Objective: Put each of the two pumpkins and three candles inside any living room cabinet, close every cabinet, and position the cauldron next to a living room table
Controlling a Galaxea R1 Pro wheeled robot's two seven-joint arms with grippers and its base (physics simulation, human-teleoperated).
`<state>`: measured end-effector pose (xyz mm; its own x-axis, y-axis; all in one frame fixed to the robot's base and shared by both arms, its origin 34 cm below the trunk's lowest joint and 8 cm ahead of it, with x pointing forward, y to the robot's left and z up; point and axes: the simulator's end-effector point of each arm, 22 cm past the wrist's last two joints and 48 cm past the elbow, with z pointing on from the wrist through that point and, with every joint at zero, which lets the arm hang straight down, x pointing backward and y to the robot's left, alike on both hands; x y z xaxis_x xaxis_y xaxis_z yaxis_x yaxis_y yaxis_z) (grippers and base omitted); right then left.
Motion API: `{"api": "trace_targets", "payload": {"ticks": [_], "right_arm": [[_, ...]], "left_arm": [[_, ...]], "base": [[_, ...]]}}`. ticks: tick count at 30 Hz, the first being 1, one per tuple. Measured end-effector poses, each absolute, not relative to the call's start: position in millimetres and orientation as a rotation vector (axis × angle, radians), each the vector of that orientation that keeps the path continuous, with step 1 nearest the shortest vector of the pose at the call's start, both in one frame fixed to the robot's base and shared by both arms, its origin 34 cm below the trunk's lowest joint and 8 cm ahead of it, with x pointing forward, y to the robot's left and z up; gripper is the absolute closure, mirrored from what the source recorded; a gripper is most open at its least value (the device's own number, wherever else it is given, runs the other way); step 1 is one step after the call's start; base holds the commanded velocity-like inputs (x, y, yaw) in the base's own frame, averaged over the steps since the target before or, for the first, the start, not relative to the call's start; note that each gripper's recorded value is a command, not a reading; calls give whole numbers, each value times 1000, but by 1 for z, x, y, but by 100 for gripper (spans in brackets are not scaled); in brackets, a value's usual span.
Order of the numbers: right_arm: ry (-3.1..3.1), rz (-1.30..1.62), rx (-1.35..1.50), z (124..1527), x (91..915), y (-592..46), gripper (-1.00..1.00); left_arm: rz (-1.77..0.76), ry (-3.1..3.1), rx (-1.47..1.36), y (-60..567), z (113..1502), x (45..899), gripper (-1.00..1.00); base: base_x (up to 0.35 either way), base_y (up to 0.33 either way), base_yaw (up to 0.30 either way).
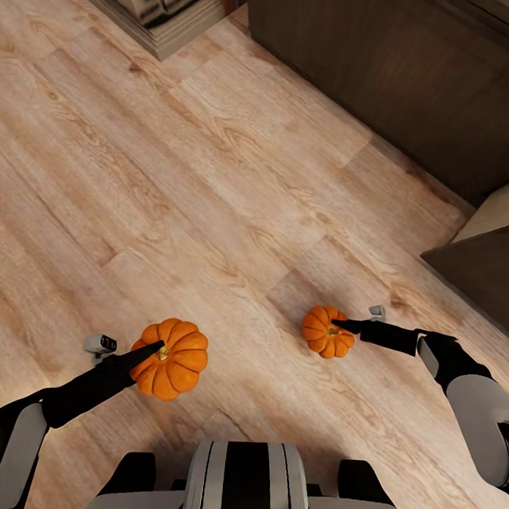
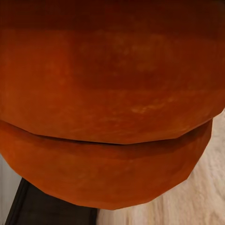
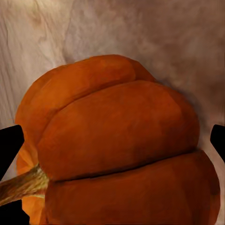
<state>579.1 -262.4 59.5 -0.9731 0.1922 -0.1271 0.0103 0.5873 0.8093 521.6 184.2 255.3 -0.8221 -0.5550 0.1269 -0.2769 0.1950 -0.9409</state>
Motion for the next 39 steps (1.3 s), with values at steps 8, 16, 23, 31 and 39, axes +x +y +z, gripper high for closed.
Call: {"api": "trace_targets", "payload": {"ticks": [8, 16, 23, 31, 39], "right_arm": [[2661, 1403, 285, 53, 560, -248, 100], [2685, 1464, 250, 55, 553, -231, 100], [2668, 1489, 240, 56, 556, -217, 100], [2673, 1476, 201, 57, 558, -220, 100], [2597, 1523, 143, 82, 575, -216, 100]], "left_arm": [[-1670, 2233, -797, 183, 254, 521, 100], [-1660, 2242, -798, 184, 252, 521, 100], [-1648, 2259, -802, 182, 249, 520, 100], [-1692, 2277, -776, 165, 248, 514, 100], [-1681, 2256, -751, 166, 259, 519, 100]], "base": [[0, 0, 10], [0, 0, 0], [0, 0, 0], [0, 0, 0], [0, 0, 0]]}}
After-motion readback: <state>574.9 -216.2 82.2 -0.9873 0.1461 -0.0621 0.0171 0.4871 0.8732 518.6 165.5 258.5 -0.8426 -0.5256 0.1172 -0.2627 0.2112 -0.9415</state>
